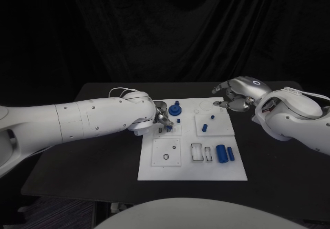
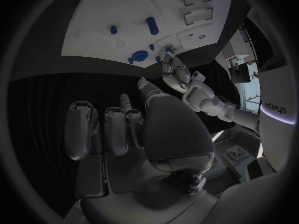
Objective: Assemble the parts on the task board
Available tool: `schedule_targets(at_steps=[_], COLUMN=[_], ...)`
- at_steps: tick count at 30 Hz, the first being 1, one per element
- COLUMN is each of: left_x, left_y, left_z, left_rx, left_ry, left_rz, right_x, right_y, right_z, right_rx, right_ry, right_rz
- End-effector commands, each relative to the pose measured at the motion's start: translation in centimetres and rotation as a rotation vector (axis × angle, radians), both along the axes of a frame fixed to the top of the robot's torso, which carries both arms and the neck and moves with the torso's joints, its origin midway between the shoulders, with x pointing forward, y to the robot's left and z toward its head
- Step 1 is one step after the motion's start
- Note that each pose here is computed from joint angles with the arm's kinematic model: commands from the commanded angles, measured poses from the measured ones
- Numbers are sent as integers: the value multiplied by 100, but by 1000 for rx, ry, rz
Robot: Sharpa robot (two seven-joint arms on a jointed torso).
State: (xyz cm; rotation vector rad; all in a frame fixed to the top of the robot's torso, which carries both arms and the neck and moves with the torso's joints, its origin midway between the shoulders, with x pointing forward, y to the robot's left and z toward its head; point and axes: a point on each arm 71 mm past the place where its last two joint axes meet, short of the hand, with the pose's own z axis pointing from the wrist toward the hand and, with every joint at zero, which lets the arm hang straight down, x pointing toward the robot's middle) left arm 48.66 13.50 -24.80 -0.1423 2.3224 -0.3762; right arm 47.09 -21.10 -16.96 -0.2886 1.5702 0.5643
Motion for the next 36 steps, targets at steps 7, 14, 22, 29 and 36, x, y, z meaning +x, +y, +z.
schedule_targets(at_steps=[7, 14, 22, 29, 36], left_x=[-26, -62, -100, -127, -141], left_y=[51, 101, 127, 120, 95], left_z=[-25, -76, -135, -166, -196], left_rx=[-8, -10, -17, -28, -38], left_ry=[-19, -15, -12, -10, -6], left_rz=[52, 71, 84, 79, 66], right_x=[1, -1, -6, -8, -6], right_y=[4, -6, -12, -13, -19], right_z=[-25, -30, -33, -35, -42], right_rx=[-10, -14, -17, -19, -12], right_ry=[16, 22, 26, 29, 39], right_rz=[-14, -18, -20, -20, -24])
